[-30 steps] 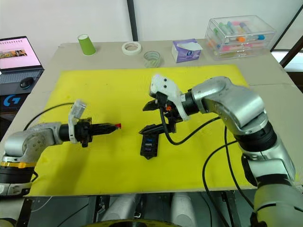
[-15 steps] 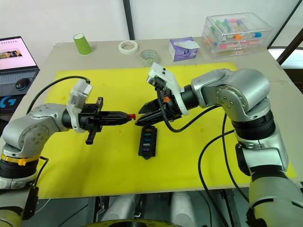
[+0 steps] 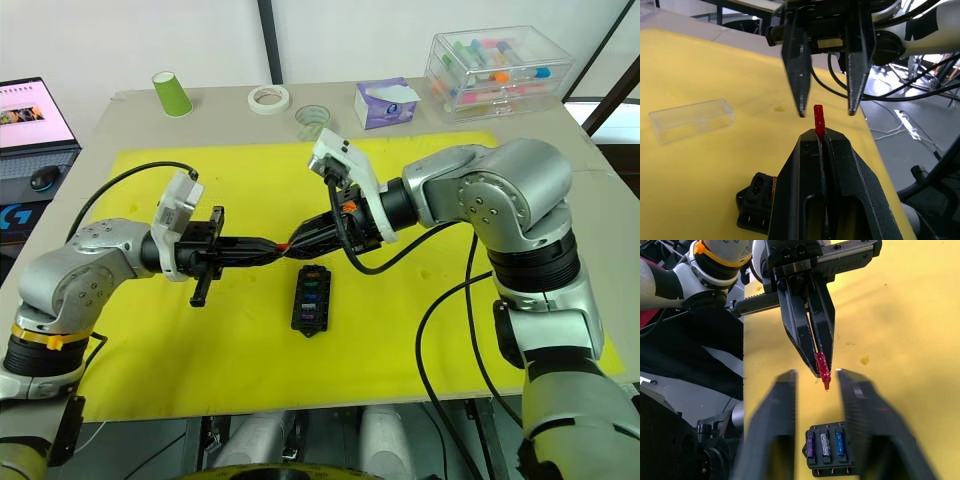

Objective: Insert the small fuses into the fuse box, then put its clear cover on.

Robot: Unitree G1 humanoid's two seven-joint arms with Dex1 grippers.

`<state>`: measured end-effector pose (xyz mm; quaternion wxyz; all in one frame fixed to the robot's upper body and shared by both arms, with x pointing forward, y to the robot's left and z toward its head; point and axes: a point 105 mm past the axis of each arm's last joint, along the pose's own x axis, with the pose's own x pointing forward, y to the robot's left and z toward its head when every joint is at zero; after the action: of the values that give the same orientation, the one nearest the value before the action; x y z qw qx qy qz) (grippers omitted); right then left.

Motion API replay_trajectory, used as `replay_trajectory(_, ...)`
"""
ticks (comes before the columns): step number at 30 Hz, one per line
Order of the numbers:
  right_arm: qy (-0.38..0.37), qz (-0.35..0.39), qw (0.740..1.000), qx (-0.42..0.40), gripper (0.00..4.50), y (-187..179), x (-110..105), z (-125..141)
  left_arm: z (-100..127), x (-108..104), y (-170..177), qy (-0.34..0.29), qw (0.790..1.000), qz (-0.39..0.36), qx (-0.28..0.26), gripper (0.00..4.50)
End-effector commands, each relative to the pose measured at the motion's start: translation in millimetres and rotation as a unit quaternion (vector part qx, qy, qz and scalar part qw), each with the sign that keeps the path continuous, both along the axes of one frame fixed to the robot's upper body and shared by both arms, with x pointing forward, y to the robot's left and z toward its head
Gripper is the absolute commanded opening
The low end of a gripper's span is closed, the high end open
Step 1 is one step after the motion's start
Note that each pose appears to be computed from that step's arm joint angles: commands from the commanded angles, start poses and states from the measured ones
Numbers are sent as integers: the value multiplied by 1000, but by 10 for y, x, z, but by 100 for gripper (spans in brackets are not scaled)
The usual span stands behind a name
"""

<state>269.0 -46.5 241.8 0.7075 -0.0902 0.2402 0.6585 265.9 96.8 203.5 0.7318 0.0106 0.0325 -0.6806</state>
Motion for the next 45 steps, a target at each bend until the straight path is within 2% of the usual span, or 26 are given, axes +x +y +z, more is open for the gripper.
replay_trajectory(1,-25,15,1000,9,54,50,-42,127,73,-24,-19,-23,1000,-5,-2,0)
replay_trajectory(15,-32,21,999,3,54,60,-52,101,61,-26,-7,-24,1000,-2,2,0)
replay_trajectory(18,-34,23,999,3,2,62,-57,100,49,-26,-5,-23,1000,-2,4,0)
replay_trajectory(26,-40,23,999,-2,2,58,-56,90,19,1,1,-17,1000,8,14,0)
replay_trajectory(28,-78,21,996,-24,0,11,-5,-1,-192,133,46,-26,995,40,90,45)
replay_trajectory(30,-106,21,993,-41,0,-35,59,-117,-352,182,75,-43,989,46,135,86)
replay_trajectory(35,-157,29,985,-60,0,-97,211,-375,-577,211,42,-68,985,29,157,256)
replay_trajectory(40,-166,35,983,-67,0,-115,279,-479,-642,259,-10,-90,983,16,160,433)
replay_trajectory(45,-168,31,982,-74,0,-140,335,-543,-643,271,-40,-107,981,2,163,442)
